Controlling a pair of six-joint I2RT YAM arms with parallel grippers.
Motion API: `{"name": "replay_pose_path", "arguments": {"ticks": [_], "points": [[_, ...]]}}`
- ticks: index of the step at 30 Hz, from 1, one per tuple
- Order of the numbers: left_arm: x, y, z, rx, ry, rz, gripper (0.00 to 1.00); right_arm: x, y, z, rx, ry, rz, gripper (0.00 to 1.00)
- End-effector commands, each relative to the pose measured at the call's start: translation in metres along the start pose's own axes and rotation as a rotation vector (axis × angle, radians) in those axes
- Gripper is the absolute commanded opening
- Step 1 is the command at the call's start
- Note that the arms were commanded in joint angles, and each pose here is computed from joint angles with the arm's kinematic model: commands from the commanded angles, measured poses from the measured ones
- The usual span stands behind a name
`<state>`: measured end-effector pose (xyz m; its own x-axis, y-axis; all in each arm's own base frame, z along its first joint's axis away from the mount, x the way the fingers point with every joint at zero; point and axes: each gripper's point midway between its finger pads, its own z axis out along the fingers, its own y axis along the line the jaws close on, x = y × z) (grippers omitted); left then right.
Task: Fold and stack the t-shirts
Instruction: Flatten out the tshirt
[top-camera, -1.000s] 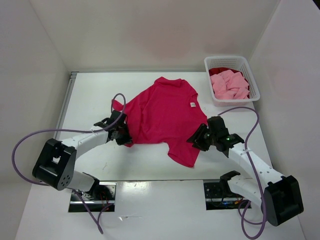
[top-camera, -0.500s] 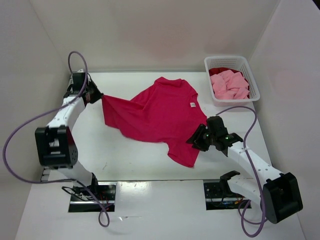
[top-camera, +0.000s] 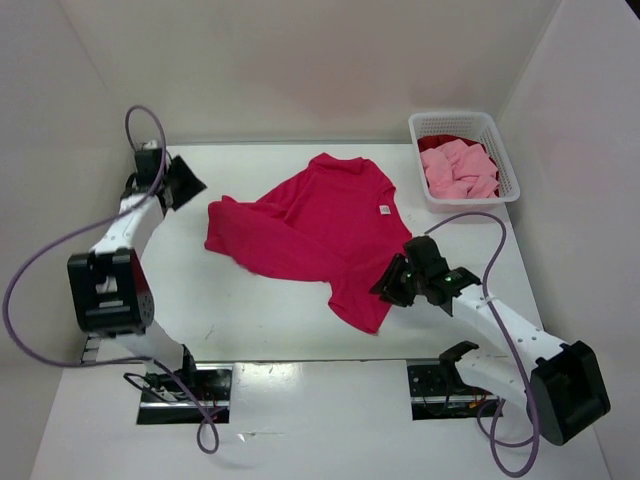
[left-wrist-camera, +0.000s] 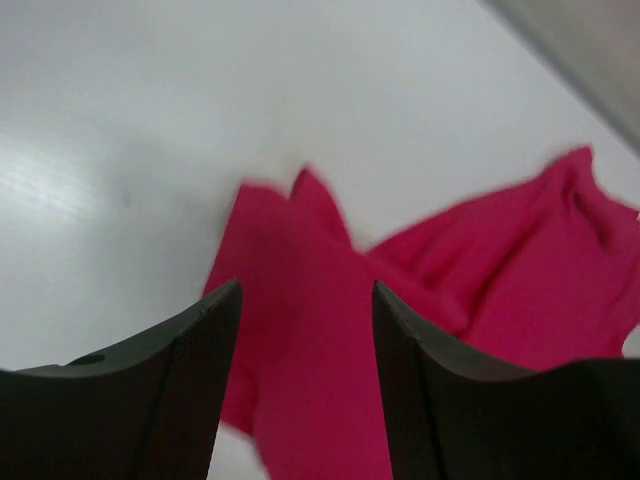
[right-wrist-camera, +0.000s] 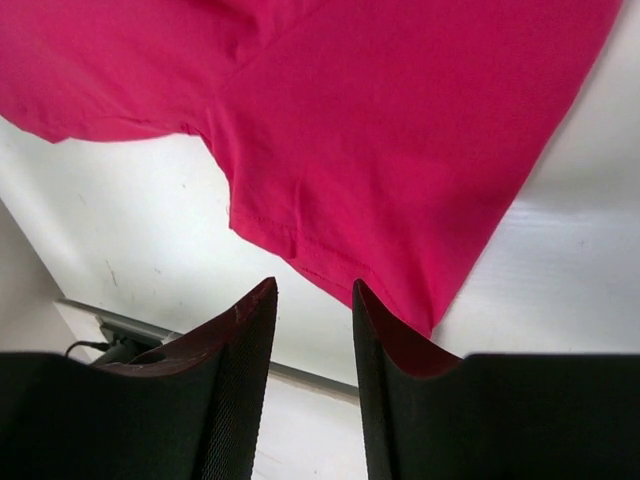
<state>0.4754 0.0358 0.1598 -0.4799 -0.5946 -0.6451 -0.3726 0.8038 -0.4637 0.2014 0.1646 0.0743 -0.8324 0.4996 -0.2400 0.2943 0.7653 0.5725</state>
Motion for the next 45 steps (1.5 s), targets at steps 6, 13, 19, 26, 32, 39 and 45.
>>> {"name": "replay_pose_path", "arguments": {"ticks": [6,13,19,26,32,39,45], "points": [[0.116,0.050,-0.033,-0.065,0.165,-0.058,0.64,0.035,-0.020,0.003,0.126,0.036,0.049,0.41],[0.132,0.059,-0.005,-0.103,0.224,-0.131,0.70,0.053,-0.042,-0.005,0.238,0.032,0.138,0.49],[0.131,0.052,0.023,-0.071,0.243,-0.154,0.80,0.083,-0.060,-0.005,0.334,0.115,0.220,0.49],[0.131,0.042,0.043,-0.025,0.274,-0.198,0.29,0.092,-0.067,-0.003,0.372,0.118,0.287,0.50],[0.114,0.031,0.039,0.000,0.240,-0.192,0.16,0.085,-0.053,0.026,0.372,0.112,0.249,0.50],[0.108,0.028,0.031,0.005,0.215,-0.187,0.11,0.065,-0.036,0.013,0.304,0.034,0.243,0.56],[0.114,0.028,0.029,0.016,0.234,-0.190,0.08,0.072,-0.057,0.011,0.332,0.054,0.295,0.58]]}}
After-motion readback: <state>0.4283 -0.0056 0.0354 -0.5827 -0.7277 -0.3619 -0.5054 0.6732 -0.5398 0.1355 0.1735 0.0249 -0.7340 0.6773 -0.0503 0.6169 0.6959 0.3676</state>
